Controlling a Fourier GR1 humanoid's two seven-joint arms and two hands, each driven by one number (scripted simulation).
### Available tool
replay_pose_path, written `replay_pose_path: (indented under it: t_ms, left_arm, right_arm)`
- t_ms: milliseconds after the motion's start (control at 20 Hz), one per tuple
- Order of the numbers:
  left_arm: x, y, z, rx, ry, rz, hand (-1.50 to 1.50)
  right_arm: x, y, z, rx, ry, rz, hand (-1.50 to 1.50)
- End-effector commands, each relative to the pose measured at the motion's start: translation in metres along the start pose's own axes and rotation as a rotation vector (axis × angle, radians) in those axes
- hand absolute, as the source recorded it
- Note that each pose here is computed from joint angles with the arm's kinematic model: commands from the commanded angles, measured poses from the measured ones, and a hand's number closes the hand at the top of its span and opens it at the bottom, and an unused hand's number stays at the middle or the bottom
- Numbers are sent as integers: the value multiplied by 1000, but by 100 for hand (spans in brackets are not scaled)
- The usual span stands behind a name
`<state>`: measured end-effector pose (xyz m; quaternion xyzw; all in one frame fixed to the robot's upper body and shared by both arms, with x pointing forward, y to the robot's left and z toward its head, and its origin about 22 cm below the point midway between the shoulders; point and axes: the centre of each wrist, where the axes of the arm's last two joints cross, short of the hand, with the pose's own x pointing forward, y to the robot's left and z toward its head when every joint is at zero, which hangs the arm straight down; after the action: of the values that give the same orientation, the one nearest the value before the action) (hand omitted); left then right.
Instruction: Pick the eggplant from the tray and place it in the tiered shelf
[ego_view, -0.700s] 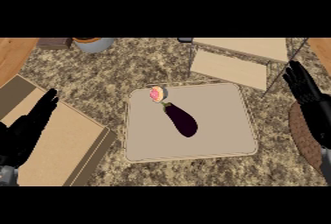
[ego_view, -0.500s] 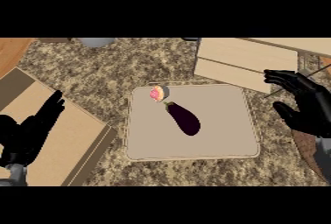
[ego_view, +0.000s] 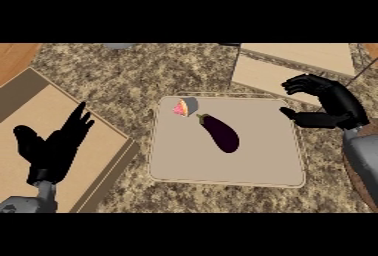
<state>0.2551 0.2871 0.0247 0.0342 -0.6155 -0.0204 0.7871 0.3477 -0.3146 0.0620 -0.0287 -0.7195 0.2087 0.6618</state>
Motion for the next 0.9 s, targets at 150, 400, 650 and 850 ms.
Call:
replay_pose_path:
  t_ms: [150, 400, 650, 850]
  left_arm:
    - [-37, 5, -1, 16, 190, 41, 0]
    - [-41, -2, 0, 42, 199, 49, 0]
    - [-50, 5, 2, 67, 221, 42, 0]
    - [-51, 10, 2, 64, 206, 38, 0]
  right_arm:
    - [-5, -6, -22, 290, -62, -41, -150]
    - [24, -12, -39, 476, -49, 28, -150]
    - [72, 15, -63, 576, -25, 185, -150]
    - [103, 36, -85, 535, 50, 268, -150]
